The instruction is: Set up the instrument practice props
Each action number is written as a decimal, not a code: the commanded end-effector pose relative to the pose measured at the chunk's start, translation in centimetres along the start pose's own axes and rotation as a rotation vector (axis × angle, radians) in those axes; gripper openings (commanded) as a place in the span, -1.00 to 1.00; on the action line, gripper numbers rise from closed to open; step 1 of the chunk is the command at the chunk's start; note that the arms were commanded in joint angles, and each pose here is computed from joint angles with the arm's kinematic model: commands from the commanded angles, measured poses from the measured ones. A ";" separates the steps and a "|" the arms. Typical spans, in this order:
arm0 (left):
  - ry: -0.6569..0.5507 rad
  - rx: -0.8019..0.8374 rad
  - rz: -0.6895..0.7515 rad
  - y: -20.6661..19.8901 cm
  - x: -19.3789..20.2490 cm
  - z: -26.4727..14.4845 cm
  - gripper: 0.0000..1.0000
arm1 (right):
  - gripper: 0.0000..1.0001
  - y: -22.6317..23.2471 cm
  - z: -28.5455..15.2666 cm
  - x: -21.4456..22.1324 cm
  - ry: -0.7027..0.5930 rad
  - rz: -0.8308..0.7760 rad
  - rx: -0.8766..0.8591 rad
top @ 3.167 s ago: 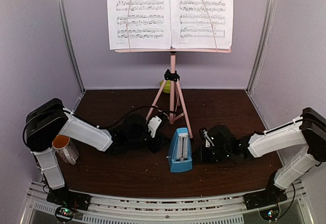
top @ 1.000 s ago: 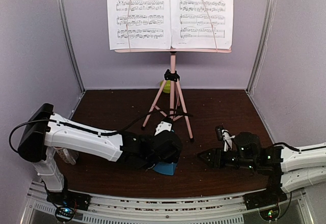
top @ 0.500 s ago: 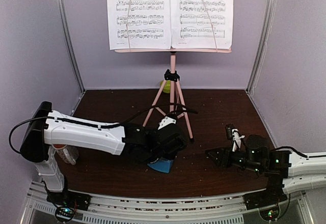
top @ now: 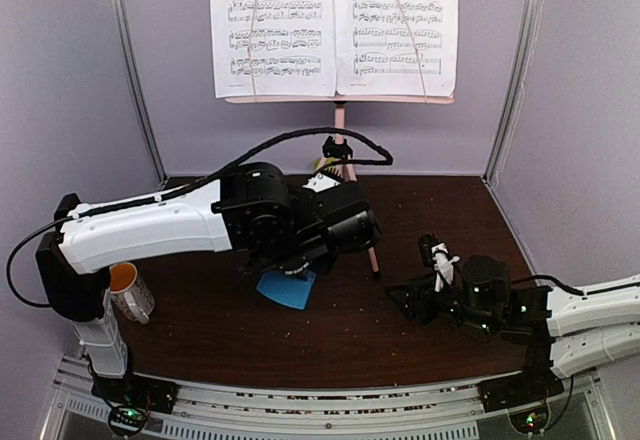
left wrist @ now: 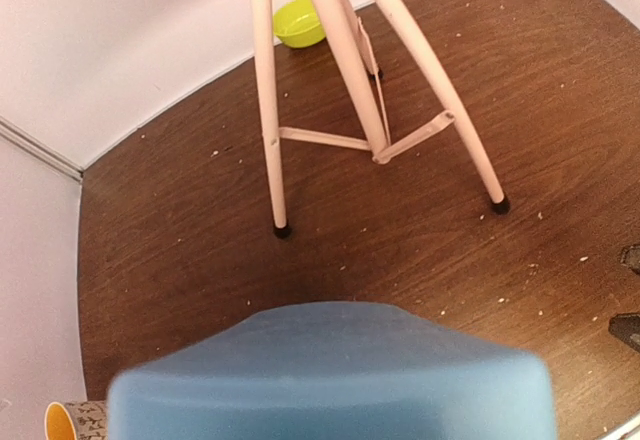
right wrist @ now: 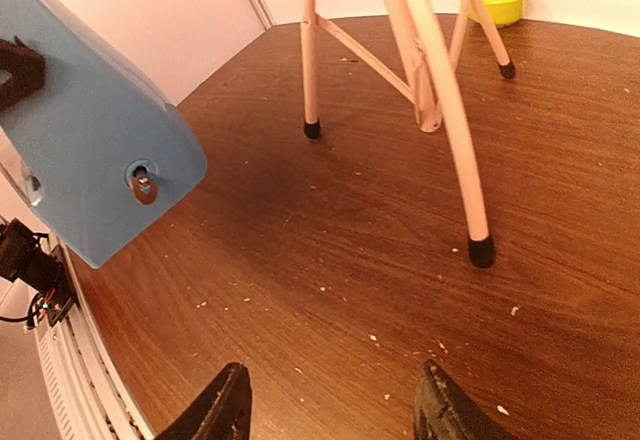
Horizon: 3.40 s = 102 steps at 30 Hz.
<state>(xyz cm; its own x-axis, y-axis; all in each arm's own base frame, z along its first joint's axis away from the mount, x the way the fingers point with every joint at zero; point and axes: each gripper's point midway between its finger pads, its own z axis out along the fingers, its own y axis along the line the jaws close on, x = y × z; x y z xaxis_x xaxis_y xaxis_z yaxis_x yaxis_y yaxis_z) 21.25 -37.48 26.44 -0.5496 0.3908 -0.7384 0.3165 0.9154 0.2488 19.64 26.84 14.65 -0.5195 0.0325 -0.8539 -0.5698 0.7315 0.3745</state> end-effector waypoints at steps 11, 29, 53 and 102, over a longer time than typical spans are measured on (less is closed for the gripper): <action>-0.042 0.099 -0.029 0.4 -1.6 -2.4 -0.44 | 0.11 10.7 2.6 -1.3 -0.050 -0.165 -0.250; -0.157 0.274 0.000 -1.8 -3.6 -4.4 -0.43 | -0.20 11.3 4.6 -2.6 -0.056 -0.240 -0.160; -0.259 0.371 -0.019 -2.7 -4.6 -5.8 -0.47 | -1.00 9.9 3.5 -3.4 -0.074 -0.175 -0.123; -0.397 0.615 0.129 -9.2 1.1 5.1 -0.28 | 0.38 0.1 -3.4 -5.1 -0.084 0.211 0.014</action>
<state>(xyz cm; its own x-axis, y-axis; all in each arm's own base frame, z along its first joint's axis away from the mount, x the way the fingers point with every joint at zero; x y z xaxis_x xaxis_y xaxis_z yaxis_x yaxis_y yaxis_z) 21.26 -43.22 16.70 -0.2790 0.4476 -0.8496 0.7404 0.6637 0.1065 19.22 27.08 21.25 -0.6015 0.2405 -0.7618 -0.5133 0.6144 0.5992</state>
